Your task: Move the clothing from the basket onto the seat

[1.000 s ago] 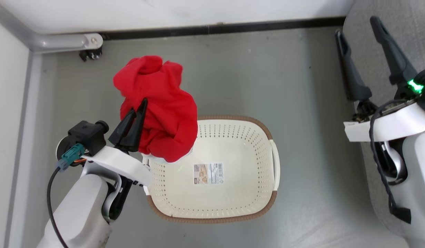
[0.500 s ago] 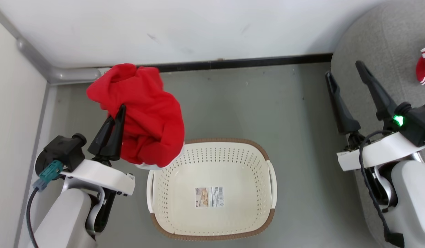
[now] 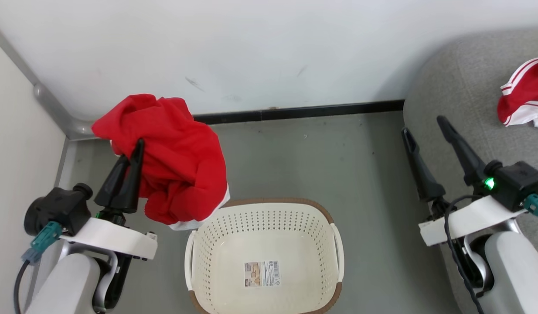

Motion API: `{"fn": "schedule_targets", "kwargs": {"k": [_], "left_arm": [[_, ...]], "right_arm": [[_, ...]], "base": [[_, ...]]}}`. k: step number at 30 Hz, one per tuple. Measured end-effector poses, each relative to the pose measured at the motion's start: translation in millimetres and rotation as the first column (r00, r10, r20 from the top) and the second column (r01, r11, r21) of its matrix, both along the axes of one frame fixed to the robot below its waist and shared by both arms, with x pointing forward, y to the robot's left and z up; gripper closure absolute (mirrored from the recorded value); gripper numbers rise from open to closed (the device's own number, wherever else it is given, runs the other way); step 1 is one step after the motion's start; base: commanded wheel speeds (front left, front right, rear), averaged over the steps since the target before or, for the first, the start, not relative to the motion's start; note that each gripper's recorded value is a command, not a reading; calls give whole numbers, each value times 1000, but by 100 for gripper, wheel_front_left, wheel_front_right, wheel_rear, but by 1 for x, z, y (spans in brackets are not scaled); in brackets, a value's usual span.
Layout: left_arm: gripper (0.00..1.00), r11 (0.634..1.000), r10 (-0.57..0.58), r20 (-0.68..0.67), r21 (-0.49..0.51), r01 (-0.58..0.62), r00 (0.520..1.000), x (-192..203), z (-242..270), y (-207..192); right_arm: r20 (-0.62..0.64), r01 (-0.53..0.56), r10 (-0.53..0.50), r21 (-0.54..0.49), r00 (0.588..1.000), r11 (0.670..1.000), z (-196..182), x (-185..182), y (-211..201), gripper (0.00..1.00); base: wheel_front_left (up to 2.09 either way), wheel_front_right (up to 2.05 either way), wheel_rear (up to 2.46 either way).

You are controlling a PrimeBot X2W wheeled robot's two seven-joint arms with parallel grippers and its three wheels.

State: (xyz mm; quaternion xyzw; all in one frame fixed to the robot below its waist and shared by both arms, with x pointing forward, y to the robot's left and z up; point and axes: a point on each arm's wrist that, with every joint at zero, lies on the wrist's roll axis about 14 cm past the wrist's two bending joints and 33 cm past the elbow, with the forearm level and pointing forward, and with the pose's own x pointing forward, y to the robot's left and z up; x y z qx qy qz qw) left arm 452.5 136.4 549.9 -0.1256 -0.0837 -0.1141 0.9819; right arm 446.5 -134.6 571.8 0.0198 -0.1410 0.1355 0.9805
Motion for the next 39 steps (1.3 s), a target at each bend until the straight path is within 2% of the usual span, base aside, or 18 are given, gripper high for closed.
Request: {"fn": "schedule_targets", "kwargs": {"k": [9, 16, 24, 30, 39], "left_arm": [[100, 999, -10, 122, 49, 4, 993, -13, 40, 1], [100, 999, -27, 197, 49, 17, 980, -21, 66, -5], [100, 996, -57, 236, 82, 39, 970, -27, 81, -11], [100, 992, -96, 241, 105, 72, 966, -32, 85, -21], [100, 968, -218, 274, 179, 174, 936, -43, 96, -50]], "right_arm": [[-12, 3, -3, 4, 1000, 1000, -1, -19, -2, 0], [-8, 4, -3, 14, 1000, 1000, 3, -27, -2, 0], [-15, -1, 1, 16, 1000, 1000, 1, -31, -1, 0], [-19, -29, 30, 21, 999, 999, 0, -32, 6, 0], [7, -137, 137, 33, 991, 990, 9, -40, 34, 0]], "base": [[0, 0, 0], [0, 0, 0], [0, 0, 0], [0, 0, 0], [0, 0, 0]]}}
